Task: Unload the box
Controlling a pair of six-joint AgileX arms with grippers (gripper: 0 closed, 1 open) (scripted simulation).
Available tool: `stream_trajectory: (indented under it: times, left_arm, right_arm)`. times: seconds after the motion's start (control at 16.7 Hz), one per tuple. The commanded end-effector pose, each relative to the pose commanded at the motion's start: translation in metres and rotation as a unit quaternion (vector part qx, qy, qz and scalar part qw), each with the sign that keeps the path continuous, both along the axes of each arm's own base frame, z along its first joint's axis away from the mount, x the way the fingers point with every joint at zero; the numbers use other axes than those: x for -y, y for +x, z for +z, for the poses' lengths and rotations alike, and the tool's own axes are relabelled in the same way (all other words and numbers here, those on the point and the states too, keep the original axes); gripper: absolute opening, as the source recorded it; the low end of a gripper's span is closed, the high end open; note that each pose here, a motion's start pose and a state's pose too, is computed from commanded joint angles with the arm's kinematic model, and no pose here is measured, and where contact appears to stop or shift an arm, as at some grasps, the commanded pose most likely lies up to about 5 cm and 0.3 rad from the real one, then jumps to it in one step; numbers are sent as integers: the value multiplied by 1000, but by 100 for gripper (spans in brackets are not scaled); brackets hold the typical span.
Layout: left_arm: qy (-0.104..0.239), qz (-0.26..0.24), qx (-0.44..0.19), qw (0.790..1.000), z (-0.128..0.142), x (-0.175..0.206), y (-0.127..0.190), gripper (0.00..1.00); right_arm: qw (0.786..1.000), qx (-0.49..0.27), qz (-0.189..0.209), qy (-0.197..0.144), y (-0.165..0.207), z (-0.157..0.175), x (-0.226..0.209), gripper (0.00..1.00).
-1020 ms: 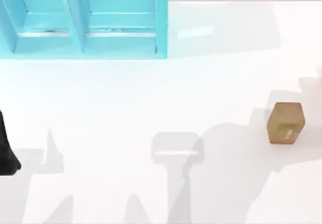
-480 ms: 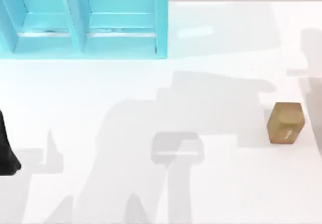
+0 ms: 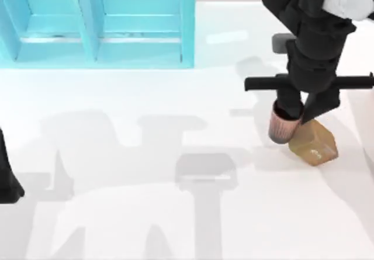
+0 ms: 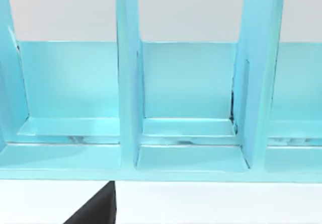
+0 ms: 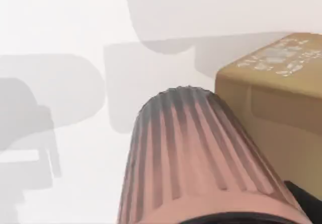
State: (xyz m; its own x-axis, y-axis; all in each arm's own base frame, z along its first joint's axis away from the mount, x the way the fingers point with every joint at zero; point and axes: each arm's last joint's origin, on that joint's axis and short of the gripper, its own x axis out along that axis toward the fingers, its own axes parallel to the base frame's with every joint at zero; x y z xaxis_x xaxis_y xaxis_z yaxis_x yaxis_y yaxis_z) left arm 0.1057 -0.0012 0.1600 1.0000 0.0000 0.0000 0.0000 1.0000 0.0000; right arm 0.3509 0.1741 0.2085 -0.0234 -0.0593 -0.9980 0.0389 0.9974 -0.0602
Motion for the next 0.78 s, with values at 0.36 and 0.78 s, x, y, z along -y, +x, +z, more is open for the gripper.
stream_trajectory:
  times: [0.36,0.78]
  left_arm:
    - [0,0,0,1000,0,0,0,100]
    - [0,0,0,1000,0,0,0,100]
  right_arm:
    - [1000,7,4,2,-19,-5,-27,0]
    - [1000,5,2,3,-17,-23,-28,0]
